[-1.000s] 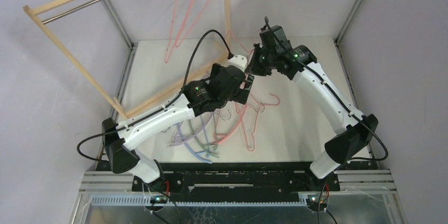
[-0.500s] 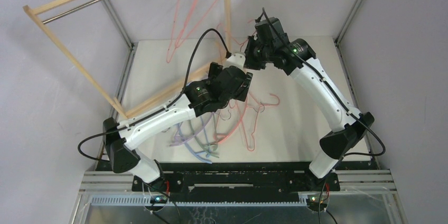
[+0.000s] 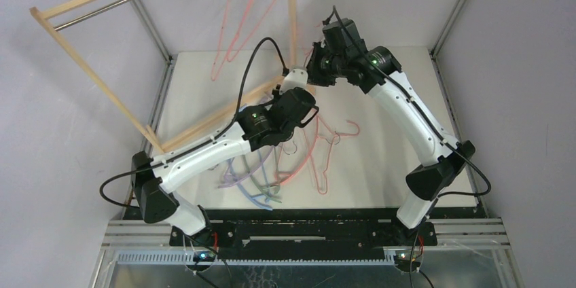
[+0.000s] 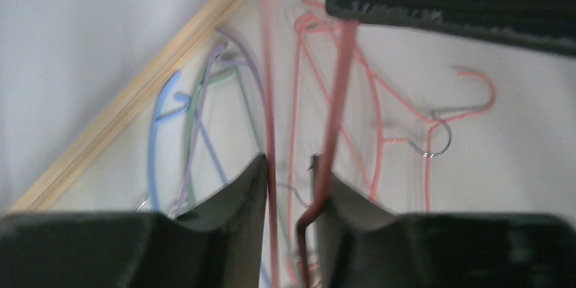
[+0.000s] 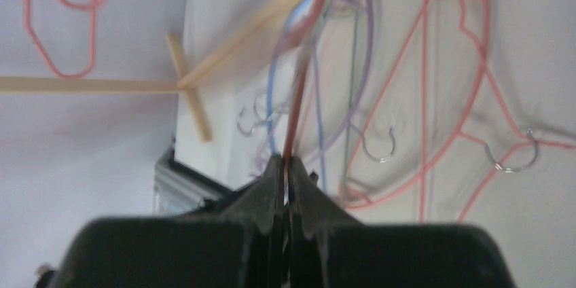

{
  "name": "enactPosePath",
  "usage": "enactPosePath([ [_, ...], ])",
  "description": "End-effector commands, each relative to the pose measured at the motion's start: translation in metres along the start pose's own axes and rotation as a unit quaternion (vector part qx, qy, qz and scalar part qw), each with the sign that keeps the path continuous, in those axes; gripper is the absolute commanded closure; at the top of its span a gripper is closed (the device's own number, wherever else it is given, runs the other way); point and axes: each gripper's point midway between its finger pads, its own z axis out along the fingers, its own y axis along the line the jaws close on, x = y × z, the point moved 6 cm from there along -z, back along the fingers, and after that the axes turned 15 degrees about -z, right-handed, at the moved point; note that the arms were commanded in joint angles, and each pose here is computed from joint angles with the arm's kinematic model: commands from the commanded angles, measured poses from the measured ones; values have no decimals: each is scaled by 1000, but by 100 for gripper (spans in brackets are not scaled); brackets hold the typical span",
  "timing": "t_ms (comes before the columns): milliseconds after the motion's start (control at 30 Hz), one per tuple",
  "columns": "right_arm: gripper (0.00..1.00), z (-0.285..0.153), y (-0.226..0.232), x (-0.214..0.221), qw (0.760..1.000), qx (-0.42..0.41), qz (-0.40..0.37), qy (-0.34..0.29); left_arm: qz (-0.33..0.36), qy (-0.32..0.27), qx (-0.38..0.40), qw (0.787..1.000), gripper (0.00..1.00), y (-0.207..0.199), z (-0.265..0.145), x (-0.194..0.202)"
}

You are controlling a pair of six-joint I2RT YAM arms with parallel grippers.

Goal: Organize the hangers
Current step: Pick up the hanger at the center of the board, then place the hanger at the clothesline.

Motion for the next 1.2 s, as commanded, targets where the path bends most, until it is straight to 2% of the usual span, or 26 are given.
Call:
enactPosePath([
  [0, 100, -24, 25, -19, 997, -58, 4, -41, 33, 2, -39, 999, 81, 20, -2, 8],
  [100, 100, -26, 27, -19, 997, -66, 5, -39, 34, 3, -41, 999, 92, 20, -1, 11],
  [133, 100, -28, 28, -18, 997, -69, 5, -39, 34, 2, -39, 999, 99, 20, -1, 11],
  [300, 98, -33, 27, -12, 997, -76, -9, -27, 46, 6, 4, 999, 100, 21, 0, 18],
  [400, 76, -36, 13, -3, 998, -49, -19, -18, 55, 14, -11, 998, 100, 34, 1, 25],
  [467, 55, -40, -7, 3, 1000, -17, -14, -22, 68, 21, -16, 997, 100, 44, -3, 31],
  [633, 28, -45, -72, 18, 997, 65, 26, -39, 88, 30, 36, 995, 100, 58, -28, 40],
  [800, 28, -42, -116, 36, 992, 110, 49, -30, 40, -19, 36, 998, 100, 81, -68, -1],
  [967, 30, -32, -115, 42, 993, 106, 45, -25, -31, -89, 36, 995, 100, 104, -104, -42],
  [1167, 31, -18, -104, 42, 995, 92, 30, -15, -67, -125, 26, 989, 100, 128, -124, -54],
])
